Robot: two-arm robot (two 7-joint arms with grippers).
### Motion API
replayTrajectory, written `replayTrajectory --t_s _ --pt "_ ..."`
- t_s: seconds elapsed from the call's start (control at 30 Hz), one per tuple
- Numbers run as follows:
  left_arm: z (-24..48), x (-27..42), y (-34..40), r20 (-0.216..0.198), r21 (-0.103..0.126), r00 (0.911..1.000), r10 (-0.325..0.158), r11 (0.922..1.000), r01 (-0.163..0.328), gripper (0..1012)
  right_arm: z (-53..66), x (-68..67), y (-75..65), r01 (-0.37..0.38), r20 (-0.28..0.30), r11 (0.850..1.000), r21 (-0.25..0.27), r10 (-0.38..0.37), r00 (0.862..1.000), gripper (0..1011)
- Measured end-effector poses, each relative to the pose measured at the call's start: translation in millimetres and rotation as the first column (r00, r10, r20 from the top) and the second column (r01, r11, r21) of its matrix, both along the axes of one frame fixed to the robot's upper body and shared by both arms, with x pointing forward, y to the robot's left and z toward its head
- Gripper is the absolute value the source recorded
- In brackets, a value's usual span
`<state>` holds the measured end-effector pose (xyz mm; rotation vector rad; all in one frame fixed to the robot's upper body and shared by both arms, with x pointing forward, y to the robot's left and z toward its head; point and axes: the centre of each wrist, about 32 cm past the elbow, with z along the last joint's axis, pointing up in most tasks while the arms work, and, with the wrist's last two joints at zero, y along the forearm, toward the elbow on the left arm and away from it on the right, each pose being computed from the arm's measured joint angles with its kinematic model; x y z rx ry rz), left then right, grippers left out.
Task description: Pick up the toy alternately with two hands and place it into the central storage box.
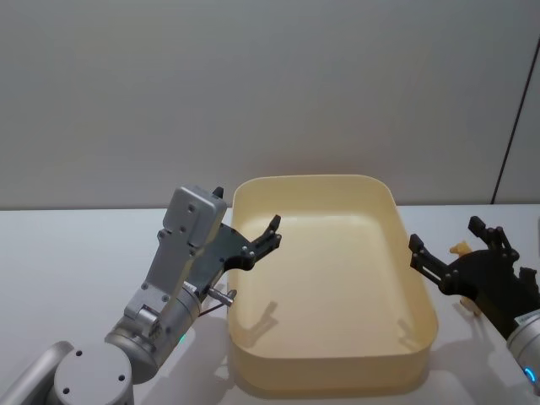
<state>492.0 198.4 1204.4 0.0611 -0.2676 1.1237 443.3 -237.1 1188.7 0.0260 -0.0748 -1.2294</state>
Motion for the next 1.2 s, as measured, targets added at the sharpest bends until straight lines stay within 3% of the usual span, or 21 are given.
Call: replayTrajectory --t_s 1.2 --pt "0.0 0.0 0.0 0.000 0.000 1.0000 0.000 1.0000 0.000 1001 0.0 0.0 0.0 0.000 0.000 1.000 0.000 0.000 1.000 1001"
